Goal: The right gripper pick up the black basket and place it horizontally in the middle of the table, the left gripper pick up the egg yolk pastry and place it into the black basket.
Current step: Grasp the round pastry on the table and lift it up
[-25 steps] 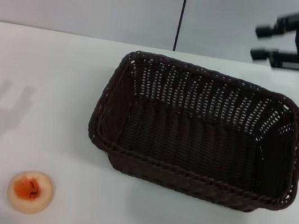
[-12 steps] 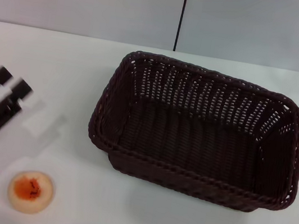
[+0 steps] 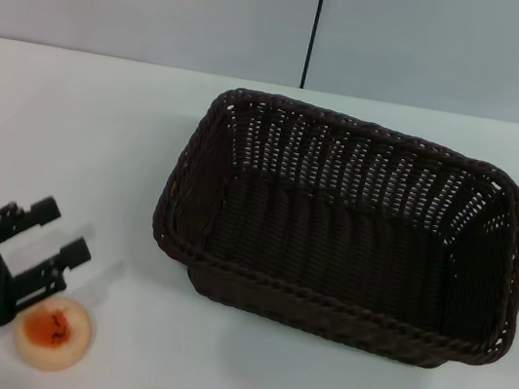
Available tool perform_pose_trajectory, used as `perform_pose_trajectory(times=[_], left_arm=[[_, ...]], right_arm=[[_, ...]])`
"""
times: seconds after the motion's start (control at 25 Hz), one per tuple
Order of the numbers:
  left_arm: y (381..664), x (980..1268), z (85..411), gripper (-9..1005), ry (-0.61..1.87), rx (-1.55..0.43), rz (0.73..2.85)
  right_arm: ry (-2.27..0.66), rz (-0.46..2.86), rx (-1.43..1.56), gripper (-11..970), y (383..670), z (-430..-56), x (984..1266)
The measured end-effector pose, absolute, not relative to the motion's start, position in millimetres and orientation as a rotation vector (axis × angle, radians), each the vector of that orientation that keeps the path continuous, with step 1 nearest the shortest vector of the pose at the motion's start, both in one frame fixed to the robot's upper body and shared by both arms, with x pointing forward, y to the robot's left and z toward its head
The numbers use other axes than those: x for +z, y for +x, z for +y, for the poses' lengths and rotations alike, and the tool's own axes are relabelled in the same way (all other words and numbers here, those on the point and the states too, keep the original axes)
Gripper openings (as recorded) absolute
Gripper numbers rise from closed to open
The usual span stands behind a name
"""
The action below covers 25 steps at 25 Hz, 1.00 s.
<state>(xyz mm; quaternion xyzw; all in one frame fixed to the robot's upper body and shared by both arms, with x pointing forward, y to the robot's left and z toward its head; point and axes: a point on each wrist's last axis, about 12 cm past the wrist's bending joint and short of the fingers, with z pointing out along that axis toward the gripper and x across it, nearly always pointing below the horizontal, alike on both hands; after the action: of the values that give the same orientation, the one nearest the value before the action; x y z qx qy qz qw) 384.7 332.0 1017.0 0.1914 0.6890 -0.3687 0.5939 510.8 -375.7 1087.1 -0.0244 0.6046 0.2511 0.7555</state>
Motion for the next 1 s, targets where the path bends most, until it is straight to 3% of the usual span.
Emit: perform_pose_trajectory(times=[0.48,1.0], left_arm=[[351.0,1005.9,350.3,695,0.424,-0.812,1.733],[342.9,1001.1,355.1,645,0.408,-0.792,1.785]], right_arm=[[0.148,1.360,0.443,416,491.7,-399.7,1068.3],[0.187,1.358,0.428,418,495.7,-401.0,1067.4]])
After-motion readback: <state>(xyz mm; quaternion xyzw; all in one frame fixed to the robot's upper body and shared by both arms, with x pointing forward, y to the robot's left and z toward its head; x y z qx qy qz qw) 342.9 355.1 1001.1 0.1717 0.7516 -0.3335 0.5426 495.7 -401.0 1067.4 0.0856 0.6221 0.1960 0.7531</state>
